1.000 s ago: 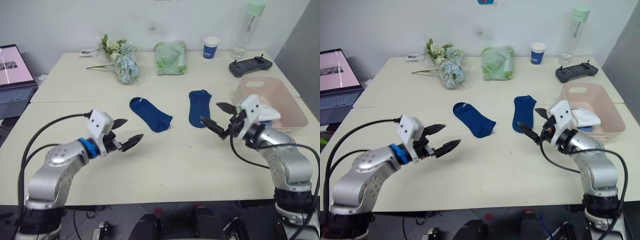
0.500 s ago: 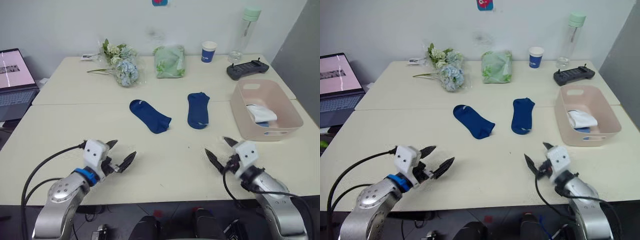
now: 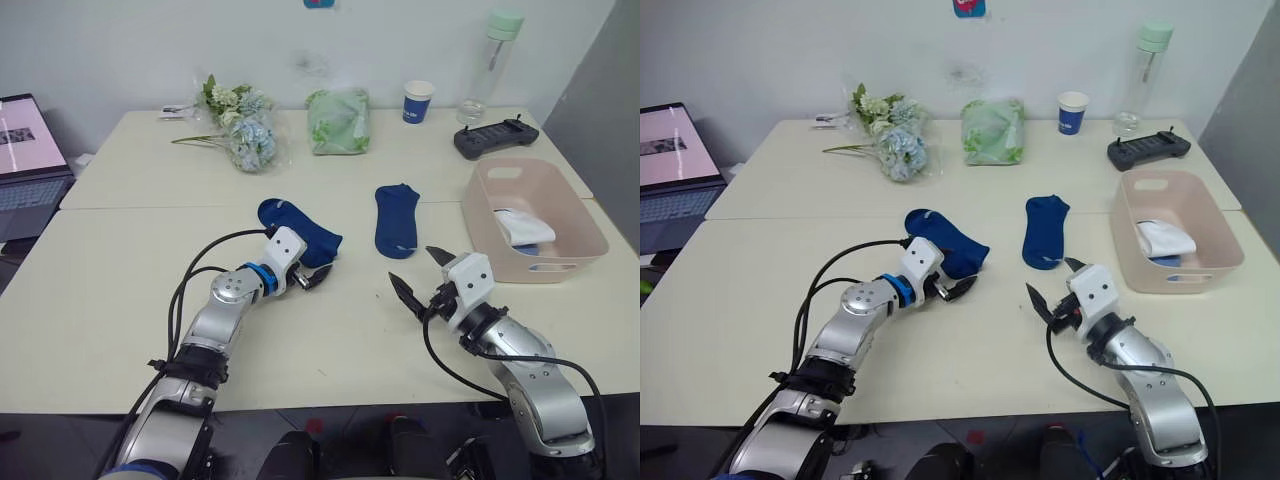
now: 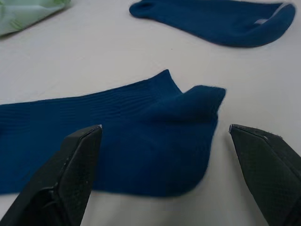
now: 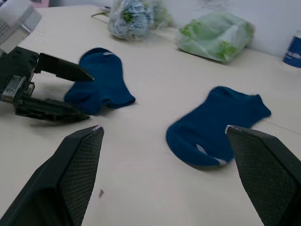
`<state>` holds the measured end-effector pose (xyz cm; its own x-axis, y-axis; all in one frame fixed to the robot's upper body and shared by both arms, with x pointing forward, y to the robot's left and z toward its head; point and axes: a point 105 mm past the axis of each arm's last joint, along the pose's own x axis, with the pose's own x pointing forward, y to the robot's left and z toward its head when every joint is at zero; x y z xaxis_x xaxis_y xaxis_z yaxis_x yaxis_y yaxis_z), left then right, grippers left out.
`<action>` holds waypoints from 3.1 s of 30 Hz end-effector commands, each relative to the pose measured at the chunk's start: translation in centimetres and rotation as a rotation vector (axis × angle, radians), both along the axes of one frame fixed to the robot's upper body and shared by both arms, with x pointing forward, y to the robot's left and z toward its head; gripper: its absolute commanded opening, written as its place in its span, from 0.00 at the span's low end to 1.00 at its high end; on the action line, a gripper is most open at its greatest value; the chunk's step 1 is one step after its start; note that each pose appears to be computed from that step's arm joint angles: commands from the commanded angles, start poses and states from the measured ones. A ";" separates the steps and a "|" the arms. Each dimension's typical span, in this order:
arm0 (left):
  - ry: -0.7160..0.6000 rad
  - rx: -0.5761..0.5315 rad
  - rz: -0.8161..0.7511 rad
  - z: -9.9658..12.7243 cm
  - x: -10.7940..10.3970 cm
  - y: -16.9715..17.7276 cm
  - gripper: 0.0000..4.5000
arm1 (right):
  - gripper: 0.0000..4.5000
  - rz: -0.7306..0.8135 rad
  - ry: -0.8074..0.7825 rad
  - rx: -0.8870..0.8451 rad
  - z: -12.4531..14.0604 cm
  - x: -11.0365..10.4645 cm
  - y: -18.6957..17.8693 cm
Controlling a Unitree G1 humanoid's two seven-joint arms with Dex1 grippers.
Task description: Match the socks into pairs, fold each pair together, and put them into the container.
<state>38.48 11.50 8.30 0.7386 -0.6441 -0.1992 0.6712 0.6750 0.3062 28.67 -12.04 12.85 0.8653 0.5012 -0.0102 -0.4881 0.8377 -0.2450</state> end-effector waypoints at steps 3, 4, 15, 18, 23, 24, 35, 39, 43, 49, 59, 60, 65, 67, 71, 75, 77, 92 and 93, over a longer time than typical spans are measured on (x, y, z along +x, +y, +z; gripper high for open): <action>0.002 -0.010 0.037 -0.1 0.8 0.9 0.66 | 1.00 -0.011 -0.051 0.037 1.3 -0.6 0.7; 0.005 -0.023 0.035 0.1 0.7 0.9 0.59 | 1.00 -0.009 -0.052 0.037 1.3 -0.6 0.8; 0.083 -0.125 0.043 0.5 -4.8 2.3 0.01 | 1.00 0.016 0.002 0.086 0.6 -1.9 1.9; 0.132 -0.150 0.011 0.9 -7.1 1.5 0.01 | 1.00 -0.006 0.000 0.061 0.6 -1.7 0.6; 0.278 -0.207 -0.173 0.3 -9.6 -5.1 0.01 | 1.00 -0.065 -0.008 -0.033 1.2 -0.5 -3.7; 0.287 -0.223 -0.181 0.2 -9.3 -6.2 0.01 | 1.00 -0.086 -0.020 -0.027 1.8 -0.2 -4.4; 0.327 -0.369 -0.356 1.6 -8.4 -13.1 0.41 | 1.00 -0.136 0.007 -0.034 2.7 0.3 -7.6; 0.306 -0.387 -0.407 3.3 -9.4 -11.0 0.69 | 1.00 -0.111 0.064 -0.018 1.4 0.0 -6.8; 0.215 -0.364 -0.227 5.0 -7.4 -4.7 0.88 | 1.00 -0.077 0.151 0.037 -0.4 -0.6 -5.5; 0.164 -0.264 0.045 3.9 -4.3 3.2 0.88 | 1.00 -0.059 0.254 0.038 -2.8 -0.4 -4.0; 0.216 -0.231 0.106 0.7 -2.1 2.7 0.88 | 1.00 -0.006 0.325 -0.027 -4.9 -0.1 -2.6; 0.218 -0.229 0.106 0.3 -2.0 2.5 0.88 | 1.00 -0.004 0.326 -0.026 -4.9 -0.1 -2.6; 0.217 -0.232 0.067 0.0 -2.1 1.3 0.58 | 0.68 0.017 0.327 -0.010 -4.6 0.0 -2.5; 0.214 -0.237 0.064 0.4 -1.9 1.2 0.43 | 0.51 0.012 0.318 -0.010 -4.4 0.2 -2.5; 0.207 -0.238 0.063 0.8 -2.0 1.4 0.13 | 0.17 0.012 0.316 -0.008 -4.3 0.1 -2.6; 0.202 -0.237 0.061 1.1 -2.4 1.8 0.00 | 0.01 0.013 0.320 -0.011 -4.3 -0.4 -2.8; 0.188 -0.272 0.056 2.1 -2.6 1.9 0.00 | 0.01 0.013 0.322 -0.010 -4.3 -0.6 -2.8; 0.257 -0.190 0.075 -0.2 -3.3 0.6 0.62 | 0.00 0.052 0.343 -0.010 -4.6 -0.9 -2.0; 0.260 -0.181 0.073 -0.4 -3.2 0.5 0.62 | 0.00 0.052 0.342 -0.007 -4.6 -0.9 -1.9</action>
<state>35.06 12.49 7.76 0.7284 -0.6282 -0.2733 0.6473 0.7618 -0.0256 27.90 -14.78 7.06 0.7913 0.5091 -0.3386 -0.5574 0.8283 -0.0572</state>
